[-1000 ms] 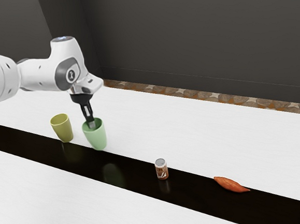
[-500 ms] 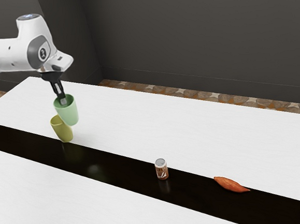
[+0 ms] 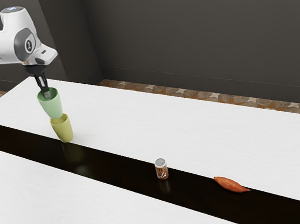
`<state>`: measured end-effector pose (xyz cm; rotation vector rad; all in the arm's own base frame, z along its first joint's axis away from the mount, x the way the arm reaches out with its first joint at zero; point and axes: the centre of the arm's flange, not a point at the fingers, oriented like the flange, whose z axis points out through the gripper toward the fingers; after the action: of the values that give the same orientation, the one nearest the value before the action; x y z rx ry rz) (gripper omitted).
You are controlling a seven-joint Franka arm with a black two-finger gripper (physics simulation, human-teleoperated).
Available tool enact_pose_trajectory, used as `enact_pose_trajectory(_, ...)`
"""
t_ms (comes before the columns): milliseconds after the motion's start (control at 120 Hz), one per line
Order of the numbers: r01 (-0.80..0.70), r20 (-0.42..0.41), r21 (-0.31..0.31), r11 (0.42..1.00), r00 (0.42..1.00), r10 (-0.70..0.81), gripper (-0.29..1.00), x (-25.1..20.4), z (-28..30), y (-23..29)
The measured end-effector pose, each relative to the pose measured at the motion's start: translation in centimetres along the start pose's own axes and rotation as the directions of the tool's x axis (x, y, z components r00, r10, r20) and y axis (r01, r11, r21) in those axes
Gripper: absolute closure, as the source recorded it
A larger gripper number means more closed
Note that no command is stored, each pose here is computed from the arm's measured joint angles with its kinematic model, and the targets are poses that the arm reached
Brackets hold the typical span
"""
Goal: Place the right cup onto the left cup
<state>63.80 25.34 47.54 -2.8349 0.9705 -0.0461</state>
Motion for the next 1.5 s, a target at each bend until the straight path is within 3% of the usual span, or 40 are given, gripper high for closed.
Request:
enact_pose_trajectory(425, -0.053, 0.022, 0.032, 0.998, 0.998, 0.052, 0.78, 0.7, 2.3, -2.8)
enact_pose_trajectory(1283, -0.099, 0.008, 0.01, 0.995, 0.995, 0.099, 0.78, 1.5, 6.5, -3.6)
enact_pose_trajectory(1500, -0.093, -0.011, -0.009, 0.996, 0.996, 0.093, 0.34, 1.6, 6.2, -3.3)
